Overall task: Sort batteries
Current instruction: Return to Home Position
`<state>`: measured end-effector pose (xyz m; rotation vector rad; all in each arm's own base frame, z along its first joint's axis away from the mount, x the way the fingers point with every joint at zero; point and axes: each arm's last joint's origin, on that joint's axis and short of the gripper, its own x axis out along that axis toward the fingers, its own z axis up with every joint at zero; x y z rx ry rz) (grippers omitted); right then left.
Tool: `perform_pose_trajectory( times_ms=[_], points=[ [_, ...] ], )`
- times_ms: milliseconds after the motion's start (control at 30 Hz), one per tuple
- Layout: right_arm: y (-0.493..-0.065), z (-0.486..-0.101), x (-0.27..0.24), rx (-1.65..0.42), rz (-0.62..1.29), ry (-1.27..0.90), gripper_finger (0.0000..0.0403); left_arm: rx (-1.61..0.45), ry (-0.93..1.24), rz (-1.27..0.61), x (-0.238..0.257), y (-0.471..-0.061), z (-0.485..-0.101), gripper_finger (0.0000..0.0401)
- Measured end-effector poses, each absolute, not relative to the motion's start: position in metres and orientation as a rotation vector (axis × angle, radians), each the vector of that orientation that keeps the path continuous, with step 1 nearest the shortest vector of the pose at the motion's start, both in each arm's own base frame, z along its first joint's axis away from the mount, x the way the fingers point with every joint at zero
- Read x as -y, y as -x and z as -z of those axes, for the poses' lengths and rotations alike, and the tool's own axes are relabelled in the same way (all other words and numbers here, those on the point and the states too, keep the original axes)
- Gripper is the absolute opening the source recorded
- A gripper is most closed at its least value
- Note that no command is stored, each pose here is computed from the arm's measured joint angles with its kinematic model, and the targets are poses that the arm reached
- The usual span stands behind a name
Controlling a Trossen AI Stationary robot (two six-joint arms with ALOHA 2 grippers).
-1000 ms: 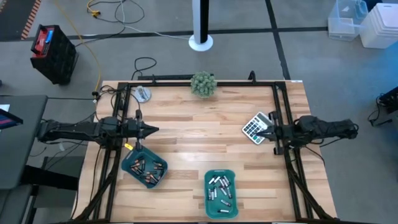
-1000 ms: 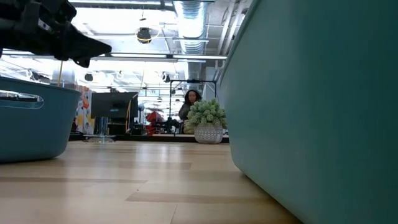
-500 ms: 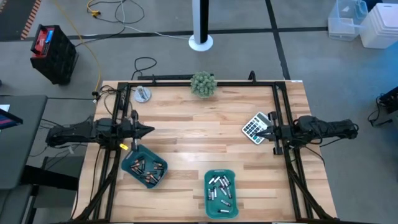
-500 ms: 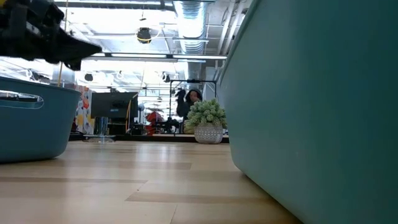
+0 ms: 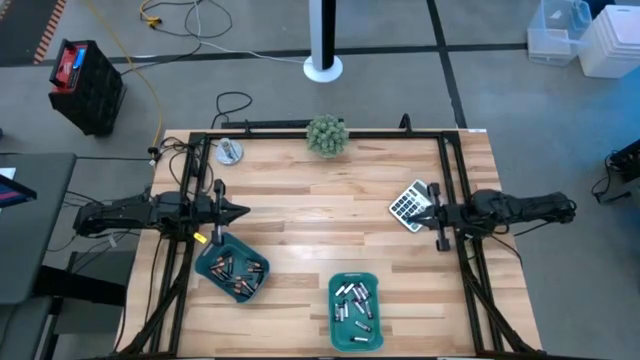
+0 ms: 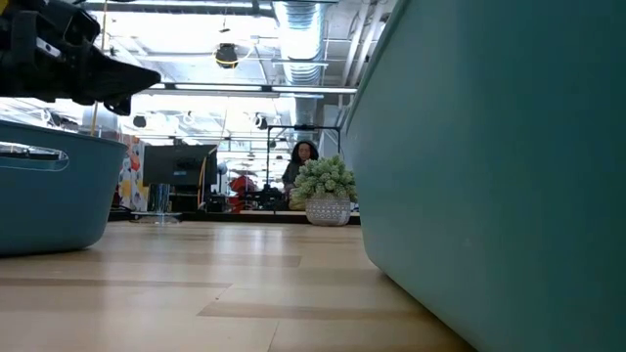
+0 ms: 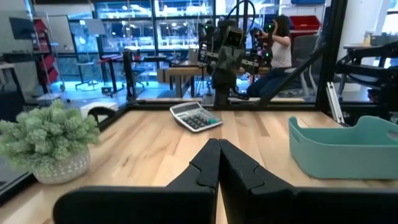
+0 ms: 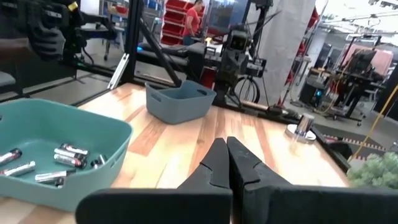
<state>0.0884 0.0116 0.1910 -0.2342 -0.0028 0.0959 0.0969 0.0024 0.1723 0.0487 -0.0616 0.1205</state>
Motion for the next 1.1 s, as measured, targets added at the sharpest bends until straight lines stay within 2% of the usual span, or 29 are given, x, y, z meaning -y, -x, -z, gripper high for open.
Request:
perform_pose_trajectory(
  times_ms=[300,633,800,1100],
  points=[
    [-0.095,-0.172,-0.011,-0.005,-0.081,0.148,0.0,0.052,-0.042,-0.12,-0.002,-0.097,-0.171,0.0],
    [-0.096,-0.17,-0.012,0.02,-0.108,0.096,0.0016,-0.027,-0.031,-0.092,-0.002,-0.102,-0.164,0.0],
    [-0.096,-0.169,-0.012,0.018,-0.108,0.095,0.0027,-0.077,0.068,-0.094,-0.001,-0.105,-0.16,0.0],
    [-0.096,-0.169,-0.012,0.015,-0.109,0.094,0.0026,-0.094,0.077,-0.096,-0.001,-0.106,-0.158,0.0]
  ],
)
